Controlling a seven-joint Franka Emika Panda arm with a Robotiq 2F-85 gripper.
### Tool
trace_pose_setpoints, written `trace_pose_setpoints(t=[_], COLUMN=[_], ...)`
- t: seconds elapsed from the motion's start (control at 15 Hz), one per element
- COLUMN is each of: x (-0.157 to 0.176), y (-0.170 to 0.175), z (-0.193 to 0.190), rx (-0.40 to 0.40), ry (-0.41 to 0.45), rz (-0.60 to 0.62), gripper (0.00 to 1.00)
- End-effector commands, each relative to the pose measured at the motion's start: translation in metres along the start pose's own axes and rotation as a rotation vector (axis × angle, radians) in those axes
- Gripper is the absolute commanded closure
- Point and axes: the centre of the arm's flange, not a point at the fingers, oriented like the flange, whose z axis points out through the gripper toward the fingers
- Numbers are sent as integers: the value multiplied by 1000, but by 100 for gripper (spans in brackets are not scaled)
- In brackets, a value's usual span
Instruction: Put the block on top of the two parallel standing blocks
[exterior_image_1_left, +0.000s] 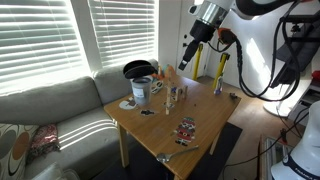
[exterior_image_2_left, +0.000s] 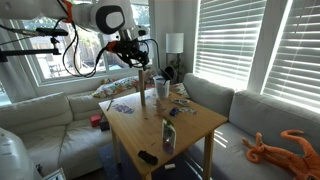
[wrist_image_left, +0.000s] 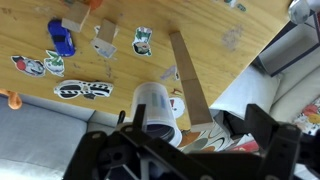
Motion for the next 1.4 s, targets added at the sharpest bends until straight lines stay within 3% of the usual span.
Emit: trace_pose_setpoints(t=[0.0, 0.13, 0.33, 0.6, 0.87, 0.93, 1.0, 1.33], x=[-3, -7, -14, -22, -30, -32, -33, -40], y=[-16, -21, -29, -33, -30, -30, -31, -31], z=[32, 50, 67, 72, 73, 72, 71, 60], rx=[-38, -97, -132, -112, -94, -94, -95, -126], ry=[-5, -10, 59, 172, 214, 216, 221, 275], rz=[-55, -101, -142, -149, -143, -145, -150, -143], gripper=[0, 0, 0, 0, 0, 18, 28, 64])
